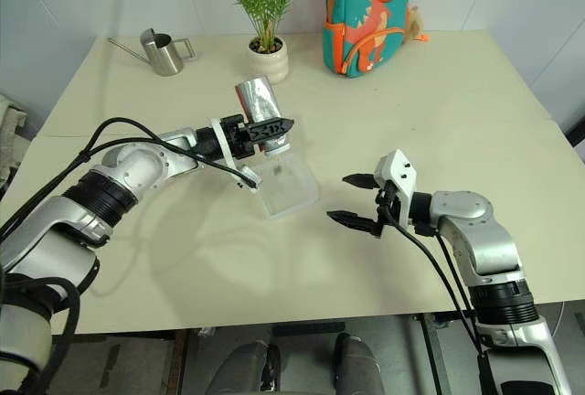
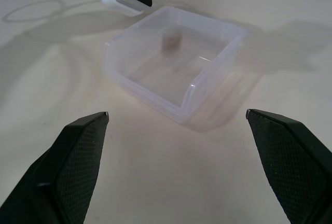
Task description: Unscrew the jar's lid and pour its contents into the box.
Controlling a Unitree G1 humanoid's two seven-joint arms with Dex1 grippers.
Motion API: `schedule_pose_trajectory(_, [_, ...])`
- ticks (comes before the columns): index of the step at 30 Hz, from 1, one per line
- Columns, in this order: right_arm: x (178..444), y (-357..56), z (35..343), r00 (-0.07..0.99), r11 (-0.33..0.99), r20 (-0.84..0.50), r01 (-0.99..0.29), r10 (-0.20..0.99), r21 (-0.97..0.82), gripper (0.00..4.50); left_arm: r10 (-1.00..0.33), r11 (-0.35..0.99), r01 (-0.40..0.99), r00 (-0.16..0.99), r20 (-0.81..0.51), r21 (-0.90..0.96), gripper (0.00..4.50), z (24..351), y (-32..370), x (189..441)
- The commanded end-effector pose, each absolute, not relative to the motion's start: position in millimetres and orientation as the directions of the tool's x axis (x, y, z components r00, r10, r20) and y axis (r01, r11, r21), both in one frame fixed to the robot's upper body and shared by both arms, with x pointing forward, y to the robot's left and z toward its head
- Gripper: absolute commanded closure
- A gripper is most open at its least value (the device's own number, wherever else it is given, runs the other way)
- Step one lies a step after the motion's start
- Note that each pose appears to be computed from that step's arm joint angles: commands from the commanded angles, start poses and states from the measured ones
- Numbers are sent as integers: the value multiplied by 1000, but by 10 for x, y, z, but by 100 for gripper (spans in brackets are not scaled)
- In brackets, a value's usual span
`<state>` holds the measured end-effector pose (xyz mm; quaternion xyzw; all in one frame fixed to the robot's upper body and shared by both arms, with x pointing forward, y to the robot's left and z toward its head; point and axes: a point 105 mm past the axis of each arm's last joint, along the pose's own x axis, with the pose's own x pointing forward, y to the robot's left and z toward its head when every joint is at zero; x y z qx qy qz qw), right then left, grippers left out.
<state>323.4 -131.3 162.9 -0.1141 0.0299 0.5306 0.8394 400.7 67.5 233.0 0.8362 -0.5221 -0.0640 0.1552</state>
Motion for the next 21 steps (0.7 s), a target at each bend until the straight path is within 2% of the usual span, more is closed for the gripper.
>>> schedule_pose_trajectory(1, [3212, -1255, 1750, 421, 397, -123, -900, 899, -179, 4, -909, -374, -898, 405, 101, 230, 218, 2551, 633, 3985])
schedule_pose_trajectory(5, [3220, -1237, 1739, 418, 396, -119, -902, 900, -174, 4, -921, -353, -911, 379, 94, 214, 218, 2564, 602, 3950])
schedule_pose_trajectory(9, [3231, -1230, 1733, 416, 395, -117, -903, 902, -171, 4, -909, -349, -883, 401, 118, 313, 218, 2591, 637, 3941])
schedule_pose_trajectory(13, [3239, -1230, 1735, 413, 391, -117, -905, 903, -169, 4, -902, -234, -789, 394, 176, 568, 218, 2729, 760, 3782])
schedule_pose_trajectory(17, [3254, -1226, 1735, 402, 379, -123, -909, 907, -175, 4, -843, -93, -525, 493, 213, 846, 218, 2786, 1078, 3718])
schedule_pose_trajectory(19, [3269, -1207, 1743, 390, 365, -125, -913, 912, -183, 4, -711, 124, -257, 650, 266, 958, 218, 2793, 1379, 3801])
schedule_pose_trajectory(21, [3279, -1199, 1749, 382, 356, -126, -915, 915, -192, 4, -642, 312, -23, 732, 229, 950, 218, 2710, 1581, 3817])
